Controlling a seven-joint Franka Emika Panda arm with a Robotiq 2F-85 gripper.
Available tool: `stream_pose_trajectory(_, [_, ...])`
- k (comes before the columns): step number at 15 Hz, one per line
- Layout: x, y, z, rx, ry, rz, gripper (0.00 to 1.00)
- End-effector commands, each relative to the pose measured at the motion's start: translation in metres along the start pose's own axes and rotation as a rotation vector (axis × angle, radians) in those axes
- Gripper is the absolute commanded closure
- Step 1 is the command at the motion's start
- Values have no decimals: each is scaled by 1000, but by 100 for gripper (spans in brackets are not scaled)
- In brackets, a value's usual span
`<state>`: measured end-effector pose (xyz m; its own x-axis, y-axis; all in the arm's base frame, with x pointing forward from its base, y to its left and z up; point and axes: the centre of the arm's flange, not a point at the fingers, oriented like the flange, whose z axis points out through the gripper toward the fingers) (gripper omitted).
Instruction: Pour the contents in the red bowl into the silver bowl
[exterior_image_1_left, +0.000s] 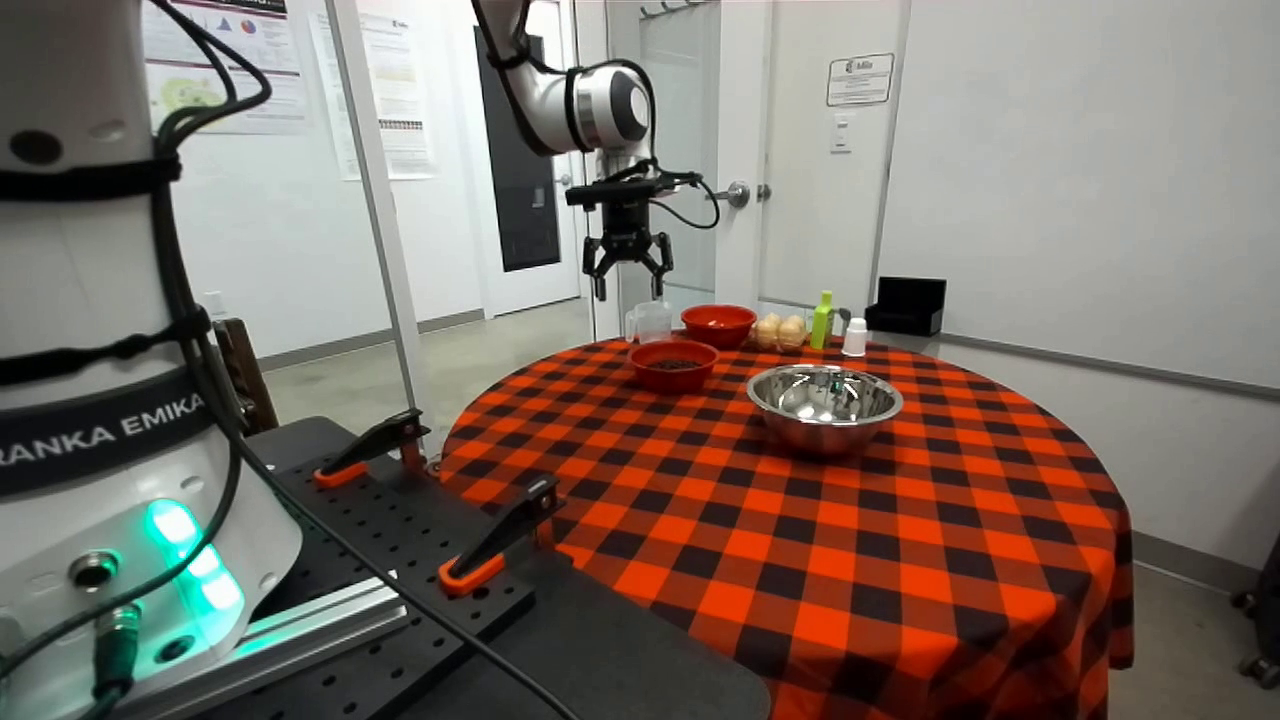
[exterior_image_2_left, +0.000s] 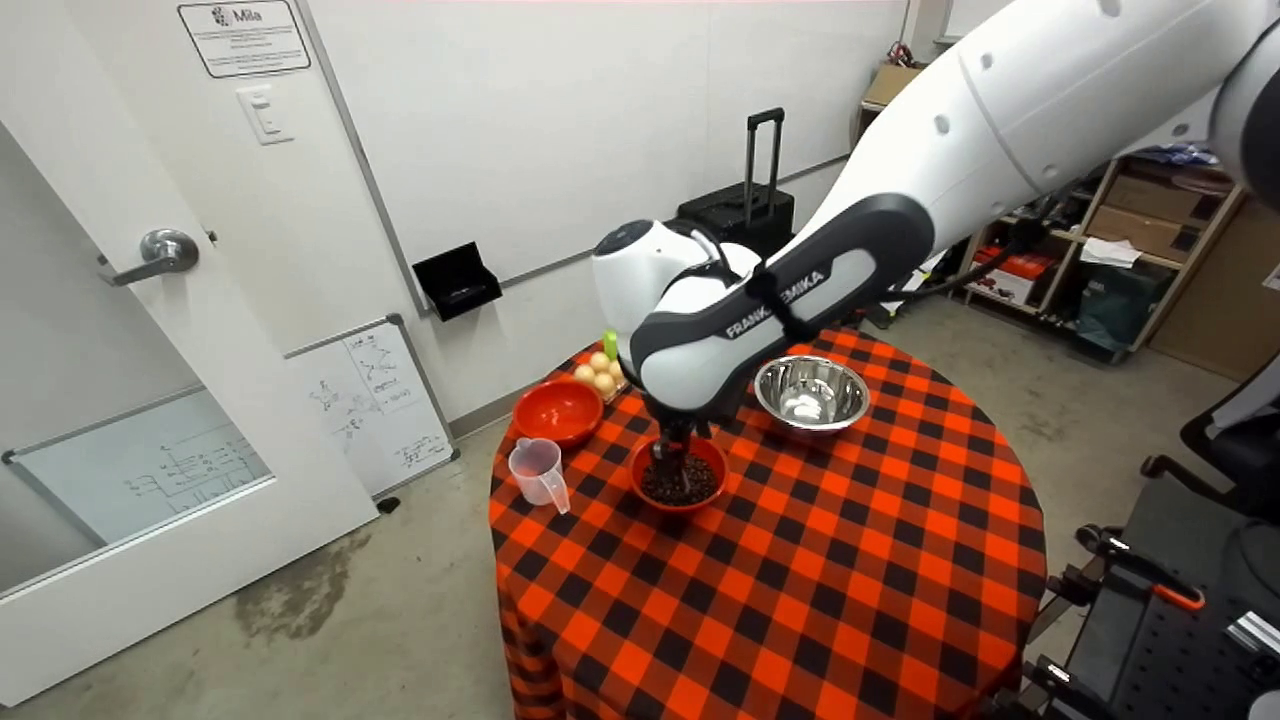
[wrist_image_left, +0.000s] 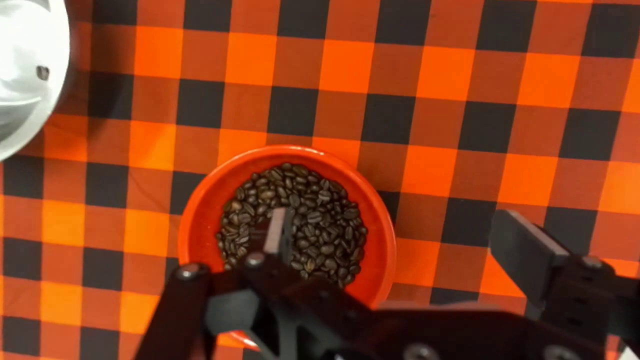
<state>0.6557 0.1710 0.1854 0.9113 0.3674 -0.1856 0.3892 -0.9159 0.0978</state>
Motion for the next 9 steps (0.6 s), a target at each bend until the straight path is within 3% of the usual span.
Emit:
stream_pose_trajectory(1, [47,-17,40,-128,-17,-85,0])
stream_pose_trajectory(4, [59,-25,68,-172,-34,-121,0])
stream_pose_trajectory(9, [73,-25,86,-162,-18,-122,0])
